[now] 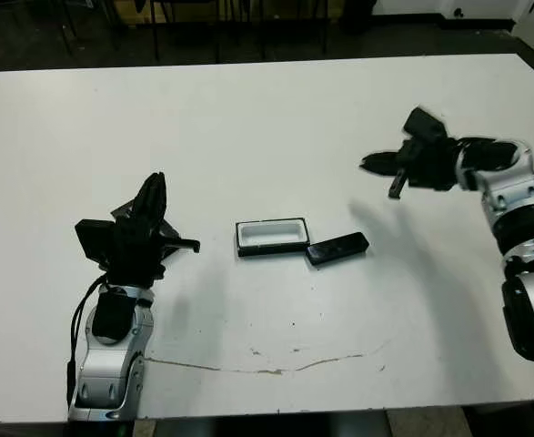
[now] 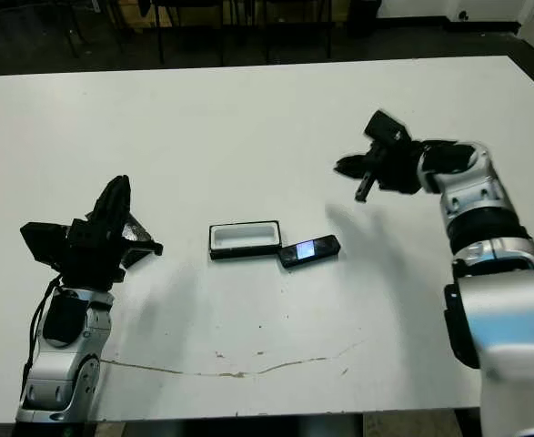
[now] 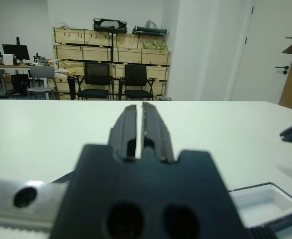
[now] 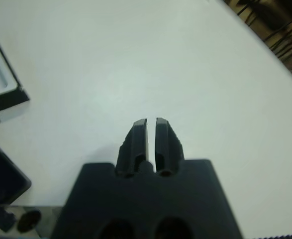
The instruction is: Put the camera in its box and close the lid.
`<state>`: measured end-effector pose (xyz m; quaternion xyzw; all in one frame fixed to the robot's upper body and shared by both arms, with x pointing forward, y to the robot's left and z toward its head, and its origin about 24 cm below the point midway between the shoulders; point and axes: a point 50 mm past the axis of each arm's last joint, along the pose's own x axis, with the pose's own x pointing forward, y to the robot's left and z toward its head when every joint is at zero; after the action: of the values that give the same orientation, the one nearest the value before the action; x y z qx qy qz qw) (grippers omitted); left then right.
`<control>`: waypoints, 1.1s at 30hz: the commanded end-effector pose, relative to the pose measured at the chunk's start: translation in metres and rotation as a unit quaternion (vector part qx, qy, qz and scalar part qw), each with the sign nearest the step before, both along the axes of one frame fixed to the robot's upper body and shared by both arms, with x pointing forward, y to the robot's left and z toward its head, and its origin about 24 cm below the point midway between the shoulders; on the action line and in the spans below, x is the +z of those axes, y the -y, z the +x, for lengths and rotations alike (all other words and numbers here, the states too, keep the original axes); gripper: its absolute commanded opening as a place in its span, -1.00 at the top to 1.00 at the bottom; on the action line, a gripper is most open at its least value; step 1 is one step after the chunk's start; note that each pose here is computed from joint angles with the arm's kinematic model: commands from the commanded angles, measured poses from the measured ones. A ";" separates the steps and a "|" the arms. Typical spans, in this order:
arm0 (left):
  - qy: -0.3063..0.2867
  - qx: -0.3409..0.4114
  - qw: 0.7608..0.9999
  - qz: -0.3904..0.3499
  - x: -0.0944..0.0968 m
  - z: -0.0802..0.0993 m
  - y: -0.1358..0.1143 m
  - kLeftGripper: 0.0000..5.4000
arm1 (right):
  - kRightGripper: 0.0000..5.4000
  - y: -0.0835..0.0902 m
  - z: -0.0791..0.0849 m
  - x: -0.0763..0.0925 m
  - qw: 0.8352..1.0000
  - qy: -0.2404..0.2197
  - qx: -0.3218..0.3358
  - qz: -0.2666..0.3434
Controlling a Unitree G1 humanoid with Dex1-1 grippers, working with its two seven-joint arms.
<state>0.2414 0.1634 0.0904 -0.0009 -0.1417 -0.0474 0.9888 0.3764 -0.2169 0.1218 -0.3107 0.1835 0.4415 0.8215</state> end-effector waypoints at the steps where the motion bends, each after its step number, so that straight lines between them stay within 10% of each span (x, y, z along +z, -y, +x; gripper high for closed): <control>1: -0.012 0.004 1.000 0.011 -0.003 0.000 -0.002 0.99 | 1.00 -0.005 -0.003 -0.010 0.999 -0.028 0.017 -0.020; 33: -0.017 0.005 1.000 0.009 -0.007 -0.002 -0.002 0.99 | 1.00 0.004 -0.054 -0.056 0.987 -0.123 0.101 0.036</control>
<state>0.2411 0.1620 0.0891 0.0023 -0.1394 -0.0475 0.9891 0.3303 -0.2131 0.0770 -0.2558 0.2021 0.5625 0.7598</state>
